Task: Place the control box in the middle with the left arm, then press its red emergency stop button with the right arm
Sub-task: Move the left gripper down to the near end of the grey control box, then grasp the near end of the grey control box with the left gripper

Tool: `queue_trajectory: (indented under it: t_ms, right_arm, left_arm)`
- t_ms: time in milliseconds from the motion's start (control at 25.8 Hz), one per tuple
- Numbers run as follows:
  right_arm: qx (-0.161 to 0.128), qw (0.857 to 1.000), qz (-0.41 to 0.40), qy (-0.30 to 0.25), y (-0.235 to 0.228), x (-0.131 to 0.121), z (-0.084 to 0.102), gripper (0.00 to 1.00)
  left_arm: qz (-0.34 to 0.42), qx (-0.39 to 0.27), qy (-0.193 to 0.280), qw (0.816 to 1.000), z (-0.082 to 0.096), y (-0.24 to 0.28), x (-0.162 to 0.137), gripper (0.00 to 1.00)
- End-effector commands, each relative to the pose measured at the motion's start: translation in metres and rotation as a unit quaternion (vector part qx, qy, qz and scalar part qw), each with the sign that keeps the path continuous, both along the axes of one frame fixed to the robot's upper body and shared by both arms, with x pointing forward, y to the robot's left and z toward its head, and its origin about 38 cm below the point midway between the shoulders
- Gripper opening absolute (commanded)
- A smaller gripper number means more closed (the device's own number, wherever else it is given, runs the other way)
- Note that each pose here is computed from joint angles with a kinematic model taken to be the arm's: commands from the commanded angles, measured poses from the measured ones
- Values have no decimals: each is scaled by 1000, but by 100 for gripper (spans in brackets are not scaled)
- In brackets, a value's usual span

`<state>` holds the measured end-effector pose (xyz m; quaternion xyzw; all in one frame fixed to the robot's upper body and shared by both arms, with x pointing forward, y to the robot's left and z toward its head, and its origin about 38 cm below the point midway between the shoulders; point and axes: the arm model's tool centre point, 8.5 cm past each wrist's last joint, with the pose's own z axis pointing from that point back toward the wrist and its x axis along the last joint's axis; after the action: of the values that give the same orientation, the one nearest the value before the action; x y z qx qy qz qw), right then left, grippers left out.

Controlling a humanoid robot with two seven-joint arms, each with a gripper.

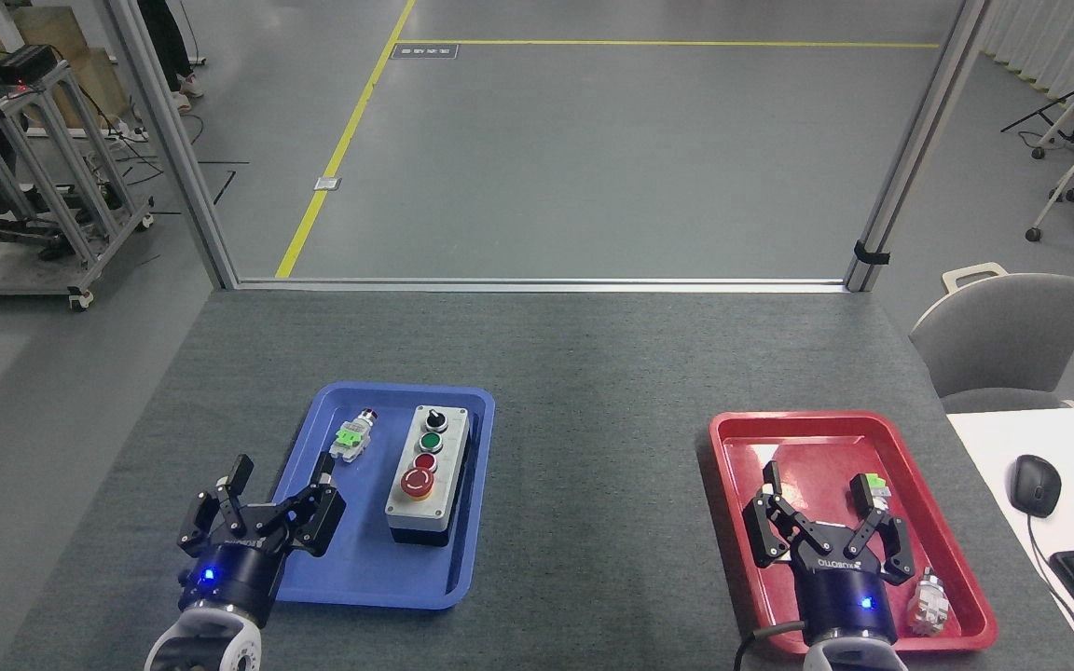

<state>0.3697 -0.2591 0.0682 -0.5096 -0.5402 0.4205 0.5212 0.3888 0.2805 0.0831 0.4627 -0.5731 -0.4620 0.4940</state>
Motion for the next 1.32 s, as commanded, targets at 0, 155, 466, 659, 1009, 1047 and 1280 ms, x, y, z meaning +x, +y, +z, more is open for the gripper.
queue_trajectory:
  t_ms: [0,155,466,659,1009,1047,1280]
  right_arm:
    - [1,1000,3,1,2,0,-1,100]
    - [-1,1000,3,2,1,0,-1,100]
    - [-1,1000,-2,2,-3,-1,-1,100]
    - [1,1000,-4,4,-3,0,-2,100]
    - [4,1000,0,14,1,1,-9,100]
    - [4,1000,0,14,1,1,-9,100]
    - [3,1000,-1,15,0,1,-10,100]
  left_arm:
    - [-29,-1,-9,1000,1,-11,-22,99]
    - [-71,0,16,997,-18,-43,-38,99]
    - [-96,65,63,991,-57,-106,-44,99]
    - [-84,62,111,988,-89,-123,-26,99]
    - [-46,93,122,987,-92,-107,1,99]
    - [-46,95,121,987,-91,-107,3,99]
    - [-35,98,118,988,-86,-108,20,99]
